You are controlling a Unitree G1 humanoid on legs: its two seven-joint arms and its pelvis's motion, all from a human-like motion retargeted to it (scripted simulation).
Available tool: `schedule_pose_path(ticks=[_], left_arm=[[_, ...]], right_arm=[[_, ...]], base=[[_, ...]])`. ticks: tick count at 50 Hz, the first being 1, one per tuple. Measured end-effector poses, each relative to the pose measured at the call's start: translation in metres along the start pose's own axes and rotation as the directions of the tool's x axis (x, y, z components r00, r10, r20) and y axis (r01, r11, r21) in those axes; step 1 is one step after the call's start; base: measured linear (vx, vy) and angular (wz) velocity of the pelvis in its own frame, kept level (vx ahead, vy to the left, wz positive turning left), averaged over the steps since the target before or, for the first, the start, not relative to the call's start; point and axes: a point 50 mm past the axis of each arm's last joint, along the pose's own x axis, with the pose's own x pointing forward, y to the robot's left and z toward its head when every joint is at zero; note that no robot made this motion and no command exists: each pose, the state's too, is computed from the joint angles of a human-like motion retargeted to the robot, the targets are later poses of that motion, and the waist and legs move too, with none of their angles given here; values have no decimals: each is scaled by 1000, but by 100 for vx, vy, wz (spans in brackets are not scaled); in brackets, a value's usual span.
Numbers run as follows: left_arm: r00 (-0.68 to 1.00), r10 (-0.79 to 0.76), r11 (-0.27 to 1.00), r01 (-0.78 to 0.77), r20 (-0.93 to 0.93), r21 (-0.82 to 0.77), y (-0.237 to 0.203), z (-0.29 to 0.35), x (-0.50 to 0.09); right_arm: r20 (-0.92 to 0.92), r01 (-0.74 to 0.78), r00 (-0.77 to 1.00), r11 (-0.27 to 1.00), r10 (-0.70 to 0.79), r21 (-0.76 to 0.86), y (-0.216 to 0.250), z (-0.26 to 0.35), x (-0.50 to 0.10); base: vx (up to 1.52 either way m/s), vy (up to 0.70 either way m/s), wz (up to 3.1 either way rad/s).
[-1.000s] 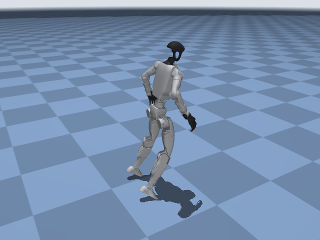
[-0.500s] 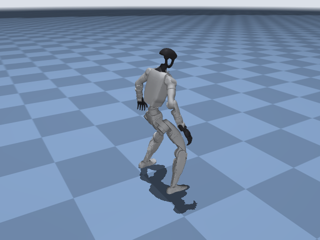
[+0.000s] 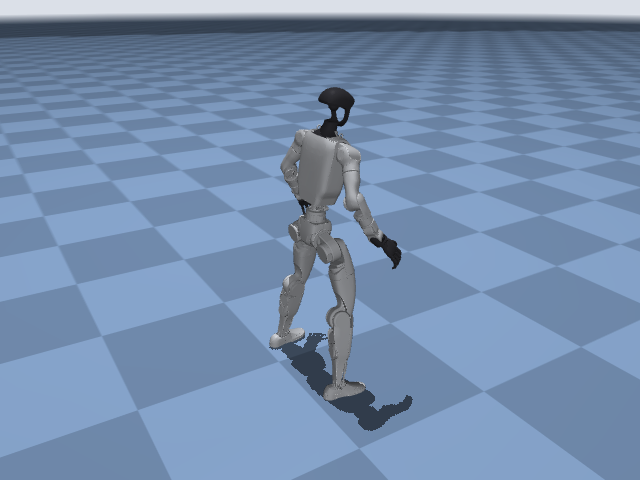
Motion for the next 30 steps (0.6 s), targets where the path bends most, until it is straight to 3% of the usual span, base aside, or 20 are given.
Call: schedule_pose_path(ticks=[19, 30], left_arm=[[983, -31, 995, 13, -182, -95, -19, -56, -36], [997, 16, 969, -36, -81, -246, -22, -5, -13]], right_arm=[[-29, -51, 998, 995, 54, 90, 15, -23, -29], [-65, -10, 998, 992, 18, 122, 17, 5, -2]], base=[[7, -1, -4], [-12, 2, 22]])
